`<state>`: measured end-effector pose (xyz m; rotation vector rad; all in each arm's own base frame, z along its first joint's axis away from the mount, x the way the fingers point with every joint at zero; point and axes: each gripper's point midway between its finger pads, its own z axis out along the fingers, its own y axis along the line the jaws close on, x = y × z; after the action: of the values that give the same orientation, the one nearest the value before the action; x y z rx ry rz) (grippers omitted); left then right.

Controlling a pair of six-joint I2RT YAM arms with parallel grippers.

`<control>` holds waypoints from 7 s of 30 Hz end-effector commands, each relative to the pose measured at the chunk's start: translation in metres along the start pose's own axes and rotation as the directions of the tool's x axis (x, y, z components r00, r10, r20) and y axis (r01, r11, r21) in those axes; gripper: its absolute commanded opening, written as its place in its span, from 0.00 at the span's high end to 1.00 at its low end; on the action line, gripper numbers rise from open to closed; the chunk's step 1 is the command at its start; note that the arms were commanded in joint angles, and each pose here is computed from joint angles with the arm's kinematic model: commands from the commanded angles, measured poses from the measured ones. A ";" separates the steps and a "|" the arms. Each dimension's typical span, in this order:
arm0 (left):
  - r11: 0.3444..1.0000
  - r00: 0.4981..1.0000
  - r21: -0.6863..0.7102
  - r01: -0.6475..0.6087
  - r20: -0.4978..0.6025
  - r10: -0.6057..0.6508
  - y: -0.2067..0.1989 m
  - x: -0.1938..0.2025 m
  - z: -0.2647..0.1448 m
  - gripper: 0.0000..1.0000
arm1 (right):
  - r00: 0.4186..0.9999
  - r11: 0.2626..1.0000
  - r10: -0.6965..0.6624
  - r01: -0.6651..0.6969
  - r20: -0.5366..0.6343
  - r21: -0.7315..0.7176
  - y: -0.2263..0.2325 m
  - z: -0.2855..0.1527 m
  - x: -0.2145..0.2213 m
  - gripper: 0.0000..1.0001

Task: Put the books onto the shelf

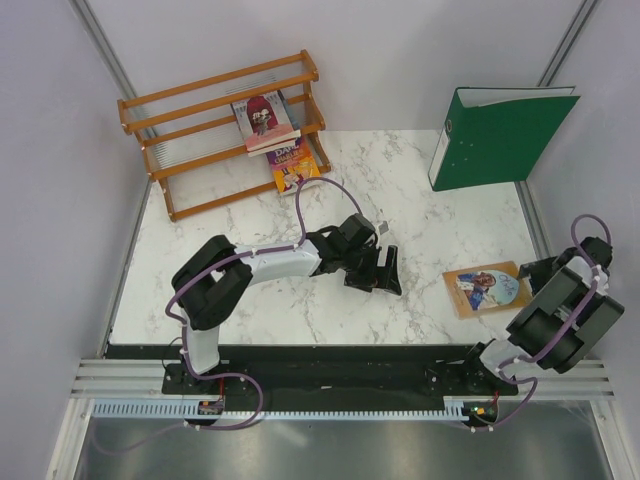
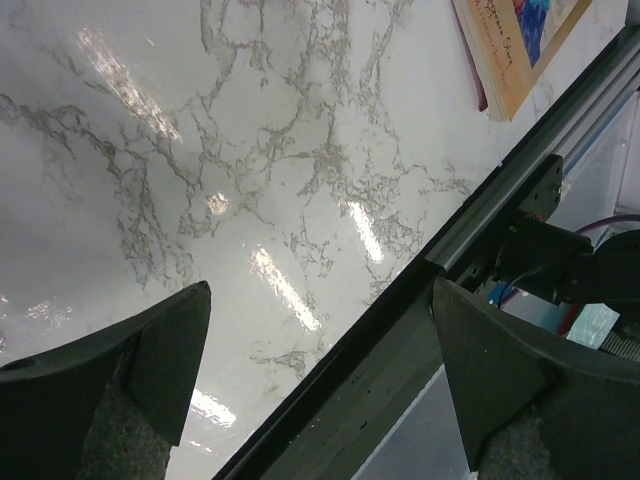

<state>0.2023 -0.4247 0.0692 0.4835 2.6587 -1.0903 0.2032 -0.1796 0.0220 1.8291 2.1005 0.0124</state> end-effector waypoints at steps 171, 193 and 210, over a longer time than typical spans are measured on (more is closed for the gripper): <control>0.668 0.672 0.741 0.069 0.460 -0.580 0.154 -0.184 -0.206 0.98 | 0.686 0.092 -0.714 0.291 0.141 -0.952 0.203 -0.179 0.294 0.12; 0.613 0.543 0.777 0.139 0.458 -0.704 0.196 -0.233 -0.223 0.98 | 0.671 0.110 -0.731 0.298 0.126 -0.948 0.200 -0.168 0.297 0.12; 0.593 0.478 0.768 0.242 0.437 -0.762 0.224 -0.270 -0.215 0.98 | 0.662 0.114 -0.740 0.301 0.121 -0.947 0.199 -0.165 0.299 0.11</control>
<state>0.5040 -0.1868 0.1495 -0.7295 1.6831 -1.8688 0.3184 0.1735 0.1424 0.3065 2.0982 1.2383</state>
